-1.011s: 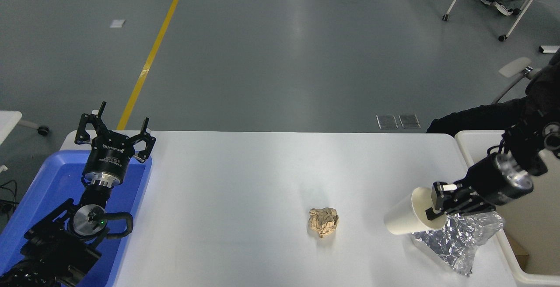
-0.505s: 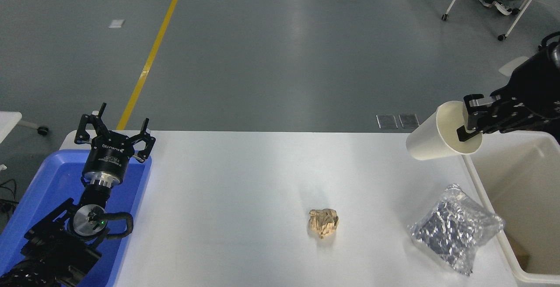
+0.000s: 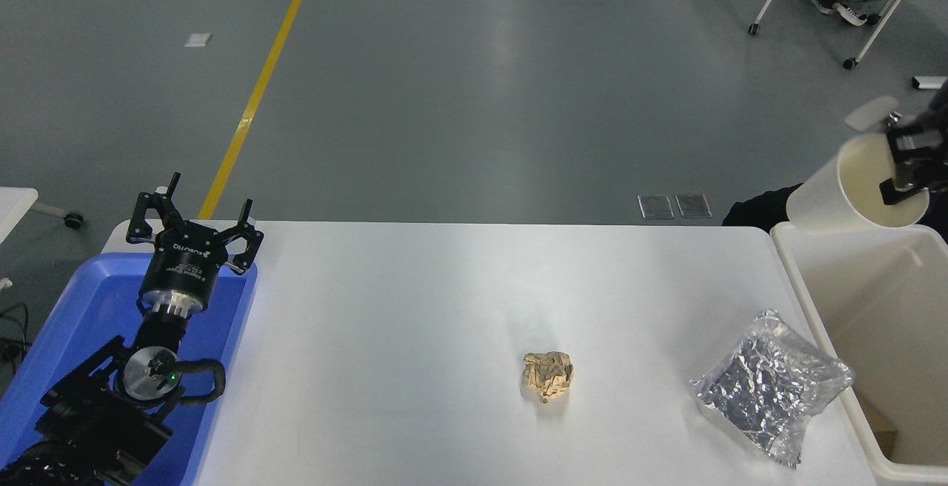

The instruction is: Pick up paper cup place in dustbin

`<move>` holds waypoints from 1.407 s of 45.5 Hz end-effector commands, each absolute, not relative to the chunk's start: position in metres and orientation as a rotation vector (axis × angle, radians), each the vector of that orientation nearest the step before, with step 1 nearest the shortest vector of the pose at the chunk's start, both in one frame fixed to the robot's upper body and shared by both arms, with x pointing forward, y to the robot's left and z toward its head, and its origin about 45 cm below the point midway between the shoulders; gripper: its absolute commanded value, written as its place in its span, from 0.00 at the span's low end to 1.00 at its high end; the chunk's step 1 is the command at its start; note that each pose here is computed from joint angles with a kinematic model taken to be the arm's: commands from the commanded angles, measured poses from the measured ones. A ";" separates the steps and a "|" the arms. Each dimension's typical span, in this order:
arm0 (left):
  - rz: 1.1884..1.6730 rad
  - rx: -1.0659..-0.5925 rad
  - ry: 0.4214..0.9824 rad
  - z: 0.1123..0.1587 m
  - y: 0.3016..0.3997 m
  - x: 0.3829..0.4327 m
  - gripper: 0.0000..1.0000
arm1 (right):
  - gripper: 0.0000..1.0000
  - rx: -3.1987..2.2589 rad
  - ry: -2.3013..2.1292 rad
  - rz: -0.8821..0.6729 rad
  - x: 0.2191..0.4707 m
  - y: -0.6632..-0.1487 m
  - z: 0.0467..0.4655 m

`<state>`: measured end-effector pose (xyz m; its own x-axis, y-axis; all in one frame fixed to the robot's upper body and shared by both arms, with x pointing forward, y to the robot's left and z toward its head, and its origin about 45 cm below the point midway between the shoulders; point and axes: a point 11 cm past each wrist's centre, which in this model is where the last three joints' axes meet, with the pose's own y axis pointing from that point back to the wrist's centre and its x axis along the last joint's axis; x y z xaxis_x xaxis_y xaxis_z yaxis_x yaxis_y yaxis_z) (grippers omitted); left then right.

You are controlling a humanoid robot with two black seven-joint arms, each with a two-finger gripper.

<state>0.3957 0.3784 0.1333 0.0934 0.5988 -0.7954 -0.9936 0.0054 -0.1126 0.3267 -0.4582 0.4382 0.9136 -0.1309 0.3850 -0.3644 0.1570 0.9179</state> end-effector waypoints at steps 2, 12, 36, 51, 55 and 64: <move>1.390 -0.798 0.639 0.1334 0.3786 0.3958 1.00 | 0.00 1.276 -0.678 0.027 0.295 -0.591 0.378; 1.390 -0.798 0.639 0.1334 0.3786 0.3958 1.00 | 0.00 1.155 -0.910 0.040 0.286 -0.638 0.266; 1.390 -0.798 0.639 0.1334 0.3786 0.3958 1.00 | 0.00 1.204 -1.401 -0.188 0.280 -0.601 0.102; 1.390 -0.798 0.637 0.1337 0.3793 0.3957 1.00 | 0.00 1.221 -1.388 -0.177 0.293 -0.595 0.110; 1.390 -0.798 0.638 0.1335 0.3786 0.3958 1.00 | 0.00 1.218 -1.391 -0.175 0.293 -0.596 0.111; 1.390 -0.798 0.638 0.1335 0.3786 0.3958 1.00 | 0.00 1.213 -1.395 -0.173 0.293 -0.599 0.114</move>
